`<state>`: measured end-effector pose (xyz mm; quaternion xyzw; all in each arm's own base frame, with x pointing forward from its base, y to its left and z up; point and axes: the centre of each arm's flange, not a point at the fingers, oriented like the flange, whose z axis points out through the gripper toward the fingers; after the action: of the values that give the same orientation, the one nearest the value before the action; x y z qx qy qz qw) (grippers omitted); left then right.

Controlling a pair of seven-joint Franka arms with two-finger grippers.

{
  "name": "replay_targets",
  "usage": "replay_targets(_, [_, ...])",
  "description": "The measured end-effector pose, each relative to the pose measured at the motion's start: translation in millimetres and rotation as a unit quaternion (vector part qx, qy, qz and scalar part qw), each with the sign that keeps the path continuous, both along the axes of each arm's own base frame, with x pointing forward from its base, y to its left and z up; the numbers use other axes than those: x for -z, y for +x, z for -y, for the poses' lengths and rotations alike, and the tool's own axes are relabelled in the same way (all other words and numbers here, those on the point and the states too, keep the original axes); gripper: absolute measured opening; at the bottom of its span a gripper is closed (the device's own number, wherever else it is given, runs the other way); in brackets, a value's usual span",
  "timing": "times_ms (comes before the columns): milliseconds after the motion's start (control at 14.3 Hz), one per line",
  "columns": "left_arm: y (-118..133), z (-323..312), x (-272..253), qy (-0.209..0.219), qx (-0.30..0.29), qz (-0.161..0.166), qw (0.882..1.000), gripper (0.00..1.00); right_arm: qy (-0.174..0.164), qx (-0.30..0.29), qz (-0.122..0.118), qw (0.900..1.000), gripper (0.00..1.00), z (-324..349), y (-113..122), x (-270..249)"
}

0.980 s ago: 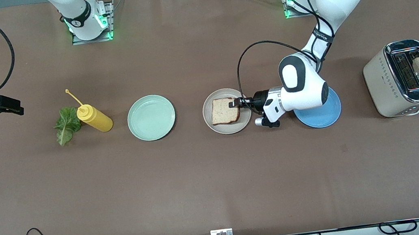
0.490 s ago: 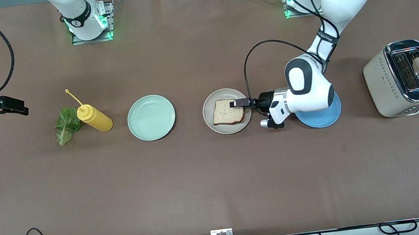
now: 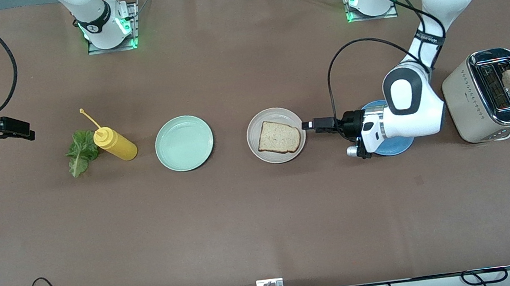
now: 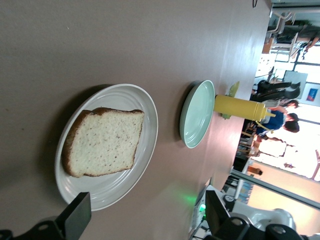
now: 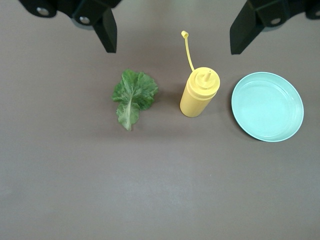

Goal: Make sandwich in beige plate with both arms
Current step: 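Withdraw the left gripper toward the toaster while the right gripper reaches the bottle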

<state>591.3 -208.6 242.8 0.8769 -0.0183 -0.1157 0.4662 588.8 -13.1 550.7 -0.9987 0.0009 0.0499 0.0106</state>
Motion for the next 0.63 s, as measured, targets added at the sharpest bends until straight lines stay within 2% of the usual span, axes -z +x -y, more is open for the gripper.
replay_targets(140, [5,-15,-23,0.046,0.024,0.03,0.998,1.0,0.012,0.005,-0.001,1.0,1.0,1,1,2])
replay_targets(280, [9,-33,-37,0.087,0.047,0.044,0.994,1.0,0.025,0.017,-0.003,1.0,1.0,9,2,5])
replay_targets(490, [25,-77,-67,0.167,0.082,0.036,0.982,1.0,0.051,0.03,-0.015,0.998,1.0,16,5,20])
replay_targets(630, [38,-103,-99,0.227,0.098,0.026,0.968,1.0,0.067,0.022,-0.024,0.997,1.0,10,5,30])
